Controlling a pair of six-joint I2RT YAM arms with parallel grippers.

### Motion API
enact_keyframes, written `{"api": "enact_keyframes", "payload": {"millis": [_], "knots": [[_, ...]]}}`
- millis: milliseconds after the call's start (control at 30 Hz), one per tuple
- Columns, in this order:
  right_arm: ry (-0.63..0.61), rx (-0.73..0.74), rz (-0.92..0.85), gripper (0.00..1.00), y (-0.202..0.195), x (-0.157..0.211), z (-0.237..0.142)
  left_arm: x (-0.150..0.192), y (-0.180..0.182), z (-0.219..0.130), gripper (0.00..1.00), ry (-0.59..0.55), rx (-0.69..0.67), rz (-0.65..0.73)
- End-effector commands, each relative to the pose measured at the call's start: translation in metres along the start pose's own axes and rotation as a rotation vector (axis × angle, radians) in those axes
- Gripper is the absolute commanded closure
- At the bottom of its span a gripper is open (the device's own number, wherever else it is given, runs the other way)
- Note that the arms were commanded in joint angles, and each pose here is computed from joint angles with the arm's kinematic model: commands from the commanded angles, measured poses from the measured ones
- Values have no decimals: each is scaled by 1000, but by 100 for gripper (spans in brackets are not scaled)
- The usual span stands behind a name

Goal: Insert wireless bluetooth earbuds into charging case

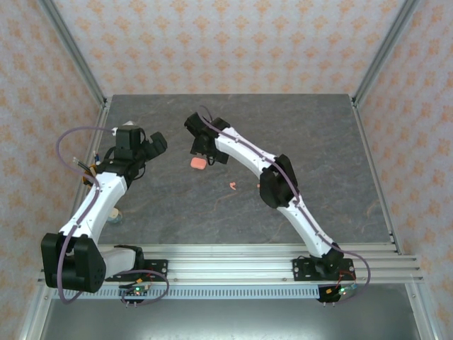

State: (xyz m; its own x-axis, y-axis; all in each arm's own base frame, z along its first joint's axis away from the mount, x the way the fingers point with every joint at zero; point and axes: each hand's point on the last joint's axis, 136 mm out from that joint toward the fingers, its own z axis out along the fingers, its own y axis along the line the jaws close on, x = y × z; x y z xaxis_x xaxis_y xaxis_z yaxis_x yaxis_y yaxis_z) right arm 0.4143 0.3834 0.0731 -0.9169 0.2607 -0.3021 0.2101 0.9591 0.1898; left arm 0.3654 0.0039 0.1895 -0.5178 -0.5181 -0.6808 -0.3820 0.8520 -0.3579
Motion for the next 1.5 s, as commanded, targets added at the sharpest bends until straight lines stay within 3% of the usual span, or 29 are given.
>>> {"api": "enact_keyframes", "payload": {"millis": [0, 733, 1133, 1467], "knots": [[-51, -17, -49, 11, 15, -2, 1, 0, 8, -3, 0, -15, -16, -23], [-55, -2, -116, 16, 26, 12, 42, 8, 14, -2, 0, 2, -13, -31], [38, 88, -85, 20, -3, 34, 37, 9, 13, -2, 0, 6, -6, -34], [61, 85, -75, 35, -13, 43, 18, 10, 14, -7, 0, 11, -9, -21]]}}
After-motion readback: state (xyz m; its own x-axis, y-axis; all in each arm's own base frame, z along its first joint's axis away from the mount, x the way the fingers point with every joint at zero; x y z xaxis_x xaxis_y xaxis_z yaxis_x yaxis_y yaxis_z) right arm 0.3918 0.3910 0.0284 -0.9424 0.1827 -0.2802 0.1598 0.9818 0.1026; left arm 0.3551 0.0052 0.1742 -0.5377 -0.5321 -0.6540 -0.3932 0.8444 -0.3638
